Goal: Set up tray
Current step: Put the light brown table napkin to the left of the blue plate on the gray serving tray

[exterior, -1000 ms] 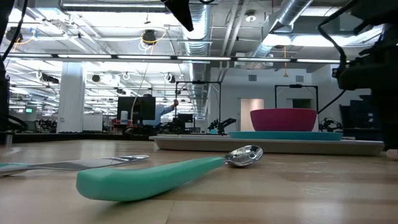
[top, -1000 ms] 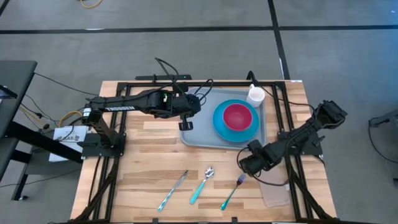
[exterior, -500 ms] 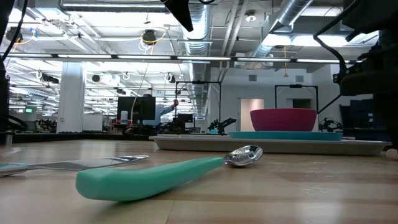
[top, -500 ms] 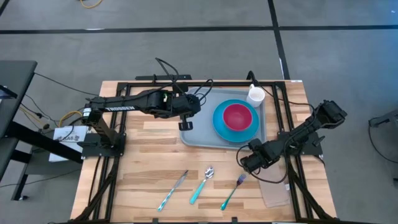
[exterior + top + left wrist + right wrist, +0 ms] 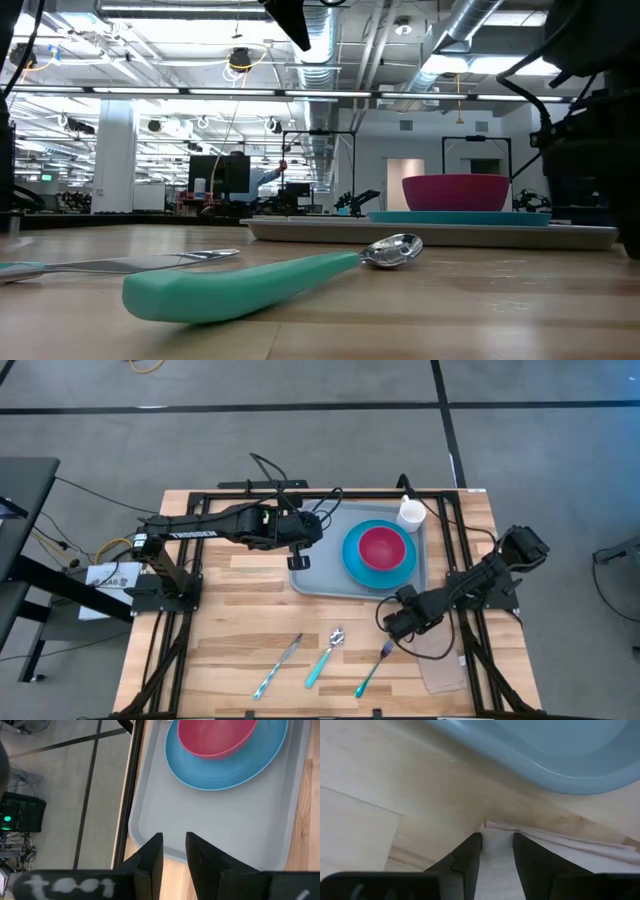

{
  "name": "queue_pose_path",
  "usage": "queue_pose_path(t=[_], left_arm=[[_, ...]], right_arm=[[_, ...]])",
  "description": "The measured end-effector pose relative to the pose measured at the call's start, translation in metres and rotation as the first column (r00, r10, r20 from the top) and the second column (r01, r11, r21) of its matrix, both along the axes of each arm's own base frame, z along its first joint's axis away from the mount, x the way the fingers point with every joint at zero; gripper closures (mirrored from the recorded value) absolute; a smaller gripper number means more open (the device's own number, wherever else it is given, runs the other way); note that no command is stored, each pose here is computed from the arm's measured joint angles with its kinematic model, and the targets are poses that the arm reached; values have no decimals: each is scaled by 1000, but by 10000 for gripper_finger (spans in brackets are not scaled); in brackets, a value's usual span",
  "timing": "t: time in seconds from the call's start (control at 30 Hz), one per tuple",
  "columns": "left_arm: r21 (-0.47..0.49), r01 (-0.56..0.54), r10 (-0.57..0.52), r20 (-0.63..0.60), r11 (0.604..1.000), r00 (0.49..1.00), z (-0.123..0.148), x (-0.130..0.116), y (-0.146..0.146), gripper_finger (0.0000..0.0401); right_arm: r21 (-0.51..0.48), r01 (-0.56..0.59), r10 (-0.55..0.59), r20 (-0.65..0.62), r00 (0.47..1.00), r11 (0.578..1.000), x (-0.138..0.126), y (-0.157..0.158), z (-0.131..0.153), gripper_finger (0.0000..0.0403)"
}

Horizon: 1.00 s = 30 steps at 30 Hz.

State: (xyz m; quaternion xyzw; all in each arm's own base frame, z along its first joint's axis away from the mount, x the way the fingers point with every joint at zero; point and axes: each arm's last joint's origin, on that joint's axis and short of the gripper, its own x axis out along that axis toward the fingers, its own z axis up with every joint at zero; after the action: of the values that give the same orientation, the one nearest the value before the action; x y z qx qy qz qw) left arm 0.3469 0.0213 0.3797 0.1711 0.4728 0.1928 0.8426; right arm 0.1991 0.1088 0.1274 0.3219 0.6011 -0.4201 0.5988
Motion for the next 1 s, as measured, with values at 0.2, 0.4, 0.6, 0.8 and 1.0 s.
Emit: queue_pose_path(t=[0.2,0.4,0.6,0.8,1.0], left_arm=[[1,2,-2,4,1000,1000,0,0,0,329],[1,2,-2,3,1000,1000,0,0,0,329],[7,-18,19,-28,1000,999,-2,-3,0,329],[52,-136,139,-65,989,988,2,-19,2,329],[58,-226,228,-33,972,973,12,-37,1,329]], right_arm=[[-23,11,-11,-28,1000,1000,4,2,-3,290],[-40,50,-51,-25,998,998,3,2,-4,313],[-29,1,-2,-46,999,1000,4,7,-3,390],[28,-58,58,-14,998,998,14,27,22,396],[-51,-117,124,177,976,992,34,47,53,398]])
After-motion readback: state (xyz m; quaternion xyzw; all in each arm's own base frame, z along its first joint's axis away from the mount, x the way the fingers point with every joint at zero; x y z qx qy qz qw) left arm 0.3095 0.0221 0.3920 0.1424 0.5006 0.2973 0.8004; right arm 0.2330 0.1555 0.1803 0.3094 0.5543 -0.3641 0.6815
